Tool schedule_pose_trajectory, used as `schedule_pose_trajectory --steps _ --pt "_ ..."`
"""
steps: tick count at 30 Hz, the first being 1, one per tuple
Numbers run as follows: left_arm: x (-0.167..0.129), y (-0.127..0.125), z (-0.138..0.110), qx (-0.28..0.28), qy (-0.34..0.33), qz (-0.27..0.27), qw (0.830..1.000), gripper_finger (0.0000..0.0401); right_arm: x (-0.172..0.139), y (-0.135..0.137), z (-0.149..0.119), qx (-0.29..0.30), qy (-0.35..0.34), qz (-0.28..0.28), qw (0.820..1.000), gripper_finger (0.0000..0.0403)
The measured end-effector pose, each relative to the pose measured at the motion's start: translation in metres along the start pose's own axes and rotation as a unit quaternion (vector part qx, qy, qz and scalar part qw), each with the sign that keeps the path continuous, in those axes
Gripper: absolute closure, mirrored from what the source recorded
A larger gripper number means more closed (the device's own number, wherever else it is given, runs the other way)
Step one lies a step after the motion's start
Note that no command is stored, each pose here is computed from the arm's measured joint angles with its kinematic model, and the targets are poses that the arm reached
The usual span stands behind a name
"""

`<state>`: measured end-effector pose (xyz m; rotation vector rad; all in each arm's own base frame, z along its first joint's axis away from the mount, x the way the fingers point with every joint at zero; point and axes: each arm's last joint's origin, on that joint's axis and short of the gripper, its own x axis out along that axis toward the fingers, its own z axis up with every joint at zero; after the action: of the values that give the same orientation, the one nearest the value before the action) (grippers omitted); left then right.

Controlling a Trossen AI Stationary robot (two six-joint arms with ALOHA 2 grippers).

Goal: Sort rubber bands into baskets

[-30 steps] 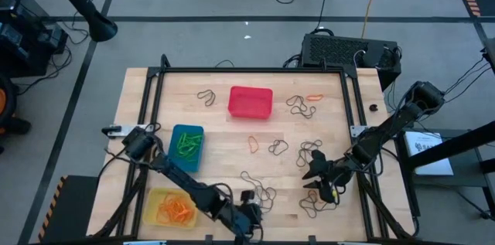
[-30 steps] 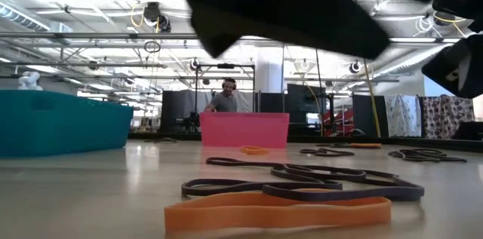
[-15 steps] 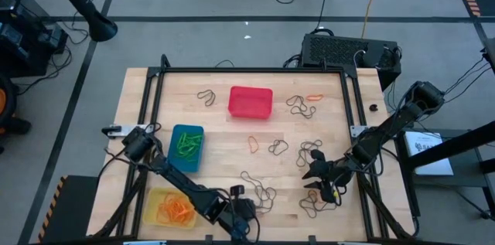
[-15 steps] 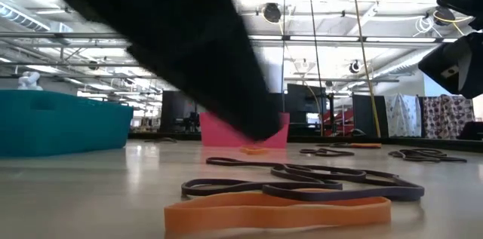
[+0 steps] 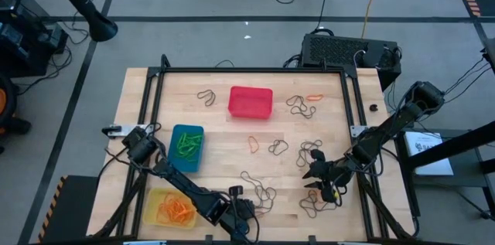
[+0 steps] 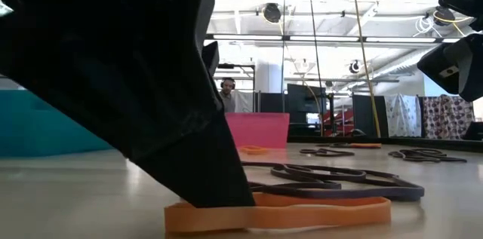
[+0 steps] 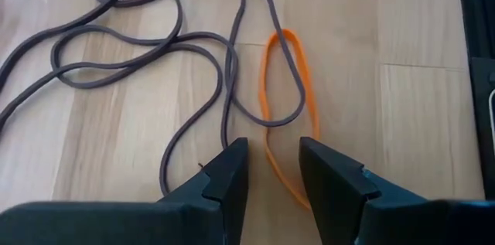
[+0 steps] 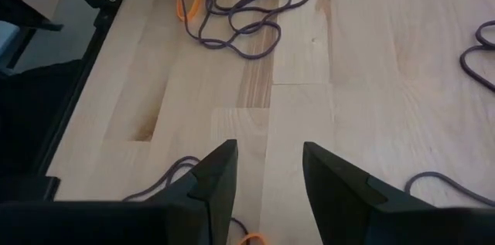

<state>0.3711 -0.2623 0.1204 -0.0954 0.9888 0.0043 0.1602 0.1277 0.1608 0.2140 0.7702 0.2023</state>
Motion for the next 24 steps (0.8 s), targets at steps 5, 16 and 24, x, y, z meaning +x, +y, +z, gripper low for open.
schedule_pose_trajectory --steps 5,16,24 --pt "0.0 -0.001 -0.001 0.004 -0.002 0.005 1.0 0.0284 0.0 0.0 0.0 0.002 0.0 0.0 1.0 0.0261" --pt "-0.002 0.001 0.0 0.038 -0.011 0.018 0.999 0.0392 0.0 0.0 0.001 0.017 -0.004 0.003 1.0 0.0261" --pt "-0.046 0.008 0.023 0.049 -0.021 0.027 0.998 0.0398 0.0 0.001 0.001 0.02 -0.003 0.004 1.0 0.0261"
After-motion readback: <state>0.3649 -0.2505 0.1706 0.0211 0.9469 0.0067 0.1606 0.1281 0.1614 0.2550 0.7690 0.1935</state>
